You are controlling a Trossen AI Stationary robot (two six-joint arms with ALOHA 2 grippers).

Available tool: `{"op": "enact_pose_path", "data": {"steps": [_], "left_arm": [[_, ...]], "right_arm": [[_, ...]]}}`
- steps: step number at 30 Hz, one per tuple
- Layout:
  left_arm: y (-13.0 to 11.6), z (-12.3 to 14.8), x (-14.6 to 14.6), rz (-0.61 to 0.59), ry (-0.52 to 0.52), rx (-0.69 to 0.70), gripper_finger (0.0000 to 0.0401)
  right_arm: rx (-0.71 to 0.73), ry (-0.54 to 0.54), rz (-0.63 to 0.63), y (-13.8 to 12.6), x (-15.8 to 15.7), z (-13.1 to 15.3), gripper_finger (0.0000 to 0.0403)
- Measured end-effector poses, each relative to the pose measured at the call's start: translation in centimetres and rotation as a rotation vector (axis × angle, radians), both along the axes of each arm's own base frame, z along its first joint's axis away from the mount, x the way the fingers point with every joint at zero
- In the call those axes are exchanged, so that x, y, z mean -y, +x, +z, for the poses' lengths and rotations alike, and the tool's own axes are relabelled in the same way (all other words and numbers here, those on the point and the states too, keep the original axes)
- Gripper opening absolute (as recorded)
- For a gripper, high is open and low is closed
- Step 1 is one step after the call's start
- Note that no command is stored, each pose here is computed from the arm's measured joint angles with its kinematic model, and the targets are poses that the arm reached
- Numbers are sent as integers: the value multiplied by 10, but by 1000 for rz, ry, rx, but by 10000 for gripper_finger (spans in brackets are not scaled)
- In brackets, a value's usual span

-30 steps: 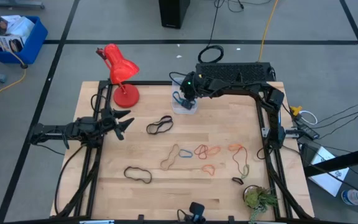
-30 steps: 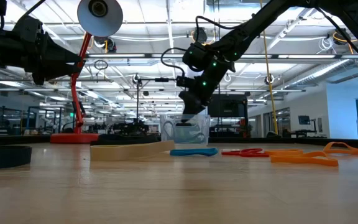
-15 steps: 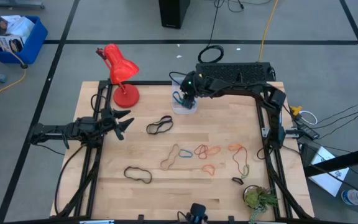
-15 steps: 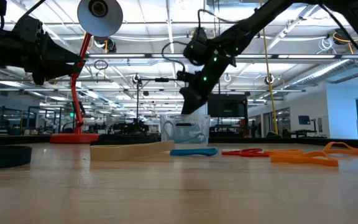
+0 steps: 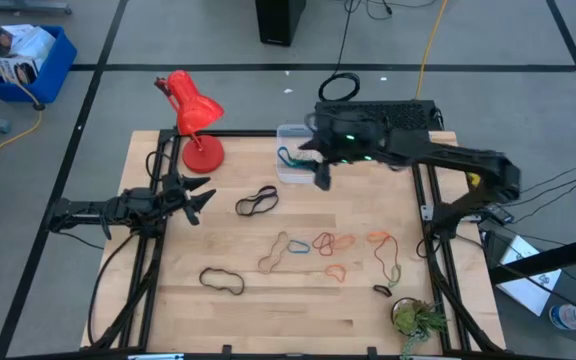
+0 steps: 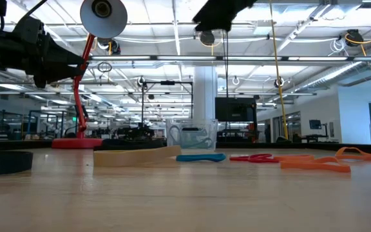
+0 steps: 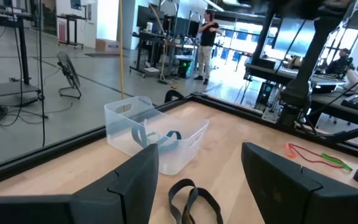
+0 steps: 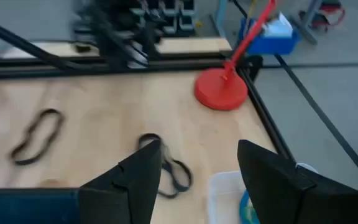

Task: Pick and place rubber bands into bin
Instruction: Put the black rubber band into the transparent bin

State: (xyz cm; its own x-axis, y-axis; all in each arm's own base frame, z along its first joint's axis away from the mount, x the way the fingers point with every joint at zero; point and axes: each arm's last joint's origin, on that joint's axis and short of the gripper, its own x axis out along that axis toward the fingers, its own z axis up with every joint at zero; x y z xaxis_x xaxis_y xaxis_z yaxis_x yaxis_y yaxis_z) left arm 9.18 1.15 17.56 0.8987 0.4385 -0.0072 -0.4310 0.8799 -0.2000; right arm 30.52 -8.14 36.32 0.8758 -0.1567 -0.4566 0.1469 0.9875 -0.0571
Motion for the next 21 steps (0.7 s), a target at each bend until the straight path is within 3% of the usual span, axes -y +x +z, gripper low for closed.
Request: {"op": "enact_pose_path", "data": {"steps": [8, 14, 21], "left_arm": [[0, 5, 0, 0, -36, 68, 237], [0, 17, 0, -1, -31, 120, 237], [21, 69, 1, -23, 79, -20, 237]], "right_arm": [[186, 27, -11, -80, -28, -28, 207], [345, 53, -55, -121, -38, -62, 207], [383, 31, -182, -146, -40, -78, 208]]}}
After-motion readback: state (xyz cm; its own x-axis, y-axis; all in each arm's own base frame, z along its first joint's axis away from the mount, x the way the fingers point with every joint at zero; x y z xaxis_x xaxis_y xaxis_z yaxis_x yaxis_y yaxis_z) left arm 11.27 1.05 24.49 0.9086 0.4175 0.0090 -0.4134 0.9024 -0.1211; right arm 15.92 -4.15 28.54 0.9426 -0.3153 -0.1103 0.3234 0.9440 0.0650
